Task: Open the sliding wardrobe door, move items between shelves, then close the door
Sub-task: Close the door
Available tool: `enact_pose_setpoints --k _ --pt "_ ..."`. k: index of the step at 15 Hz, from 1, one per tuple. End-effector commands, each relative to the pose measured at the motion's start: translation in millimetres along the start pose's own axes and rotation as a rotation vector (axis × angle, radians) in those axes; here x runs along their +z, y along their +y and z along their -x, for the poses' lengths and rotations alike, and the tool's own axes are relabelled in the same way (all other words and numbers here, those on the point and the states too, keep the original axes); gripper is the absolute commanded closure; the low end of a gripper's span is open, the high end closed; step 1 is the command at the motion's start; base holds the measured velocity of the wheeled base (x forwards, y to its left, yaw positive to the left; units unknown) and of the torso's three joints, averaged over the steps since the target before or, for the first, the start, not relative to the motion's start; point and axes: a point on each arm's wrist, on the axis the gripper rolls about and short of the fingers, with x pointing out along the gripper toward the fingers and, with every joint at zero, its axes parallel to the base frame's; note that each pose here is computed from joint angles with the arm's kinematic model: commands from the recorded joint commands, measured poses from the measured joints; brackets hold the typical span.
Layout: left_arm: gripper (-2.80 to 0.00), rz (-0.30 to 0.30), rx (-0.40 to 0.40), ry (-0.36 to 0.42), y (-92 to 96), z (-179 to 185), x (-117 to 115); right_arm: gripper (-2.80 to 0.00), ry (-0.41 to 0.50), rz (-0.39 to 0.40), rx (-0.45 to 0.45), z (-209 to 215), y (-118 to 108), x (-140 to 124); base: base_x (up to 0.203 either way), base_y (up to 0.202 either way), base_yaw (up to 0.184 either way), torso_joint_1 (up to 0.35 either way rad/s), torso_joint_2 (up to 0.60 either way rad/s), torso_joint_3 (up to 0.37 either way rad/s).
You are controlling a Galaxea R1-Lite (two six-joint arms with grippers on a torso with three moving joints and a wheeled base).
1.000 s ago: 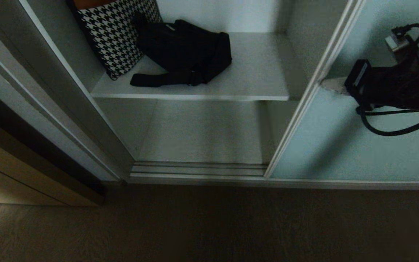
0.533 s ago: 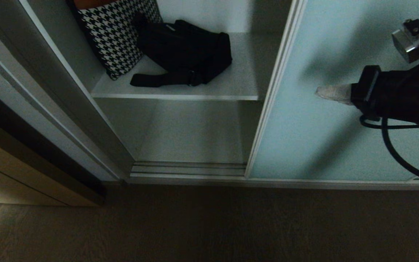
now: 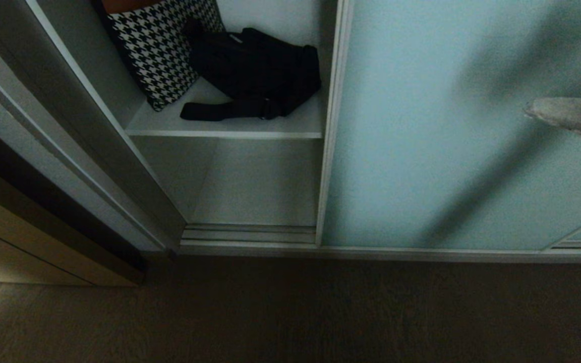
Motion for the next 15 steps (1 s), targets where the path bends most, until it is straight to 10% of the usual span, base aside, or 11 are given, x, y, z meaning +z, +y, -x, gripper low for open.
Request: enact_pose_setpoints --k 1,15 --pt "0.0 0.0 0.0 0.002 0.0 -0.1 0.0 0.0 -0.097 0.028 -0.081 24.2 -4.4 11.7 0.0 0.0 0.0 0.0 0.0 0.0" --pt "0.0 0.0 0.0 0.001 0.0 -0.1 0.0 0.0 -0.488 0.173 -0.757 89.3 -104.7 84.4 0.0 0.0 0.0 0.0 0.0 0.0"
